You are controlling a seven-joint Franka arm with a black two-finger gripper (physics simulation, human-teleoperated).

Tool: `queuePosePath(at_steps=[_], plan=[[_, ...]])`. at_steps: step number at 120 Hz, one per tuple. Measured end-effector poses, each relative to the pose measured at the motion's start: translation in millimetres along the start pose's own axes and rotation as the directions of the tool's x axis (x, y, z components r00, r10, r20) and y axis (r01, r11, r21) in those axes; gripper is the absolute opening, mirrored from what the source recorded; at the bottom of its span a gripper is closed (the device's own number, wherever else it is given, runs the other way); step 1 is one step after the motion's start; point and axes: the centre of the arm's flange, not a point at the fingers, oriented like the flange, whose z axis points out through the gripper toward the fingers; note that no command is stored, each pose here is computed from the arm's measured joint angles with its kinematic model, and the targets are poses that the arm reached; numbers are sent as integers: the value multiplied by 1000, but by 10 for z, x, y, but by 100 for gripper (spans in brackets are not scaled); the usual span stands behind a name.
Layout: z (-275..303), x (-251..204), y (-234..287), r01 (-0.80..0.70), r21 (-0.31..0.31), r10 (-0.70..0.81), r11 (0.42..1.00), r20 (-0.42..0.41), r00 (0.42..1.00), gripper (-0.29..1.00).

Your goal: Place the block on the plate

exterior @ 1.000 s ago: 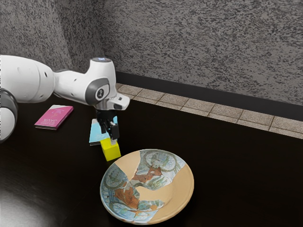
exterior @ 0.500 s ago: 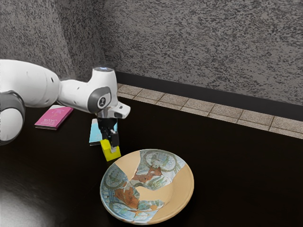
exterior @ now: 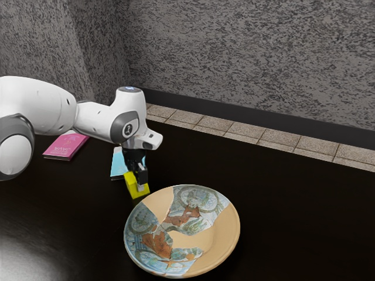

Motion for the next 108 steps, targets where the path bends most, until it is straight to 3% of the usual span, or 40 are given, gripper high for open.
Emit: queuePosePath(at_steps=[58,108], plan=[[-476,18,210,-29,52,31,998,-42,999,43],[-750,152,1390,-158,86,160,984,-16,987,43]])
